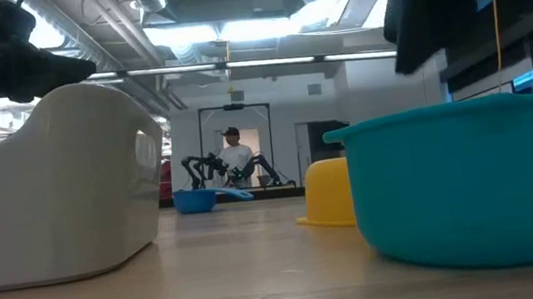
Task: Nest measuring cups in basket
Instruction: Put the light blue measuring cup into the grey bin
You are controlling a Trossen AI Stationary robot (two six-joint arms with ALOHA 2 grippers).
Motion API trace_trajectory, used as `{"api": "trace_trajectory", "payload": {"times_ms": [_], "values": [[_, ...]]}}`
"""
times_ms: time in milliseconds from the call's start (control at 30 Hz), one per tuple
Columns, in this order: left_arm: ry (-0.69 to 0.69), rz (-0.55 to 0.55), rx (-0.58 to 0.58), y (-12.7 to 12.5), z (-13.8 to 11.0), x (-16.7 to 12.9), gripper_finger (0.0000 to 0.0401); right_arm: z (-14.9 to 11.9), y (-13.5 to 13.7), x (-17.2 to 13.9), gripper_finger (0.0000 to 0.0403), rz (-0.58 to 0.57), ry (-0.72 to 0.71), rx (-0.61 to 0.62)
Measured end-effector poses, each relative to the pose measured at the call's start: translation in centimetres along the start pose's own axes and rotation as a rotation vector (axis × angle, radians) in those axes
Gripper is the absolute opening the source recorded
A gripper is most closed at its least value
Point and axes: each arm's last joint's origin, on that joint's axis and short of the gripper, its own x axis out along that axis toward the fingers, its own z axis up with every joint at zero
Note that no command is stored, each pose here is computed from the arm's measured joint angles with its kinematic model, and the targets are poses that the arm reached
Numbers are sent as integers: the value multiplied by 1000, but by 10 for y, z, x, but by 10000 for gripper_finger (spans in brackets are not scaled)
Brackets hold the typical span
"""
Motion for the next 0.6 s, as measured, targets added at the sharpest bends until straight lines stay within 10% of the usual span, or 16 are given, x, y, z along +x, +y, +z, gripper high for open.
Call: {"api": "trace_trajectory", "payload": {"times_ms": [600], "values": [[0,0,0,0,0,0,0,-11,-11,45,322,-133,75,-14]]}}
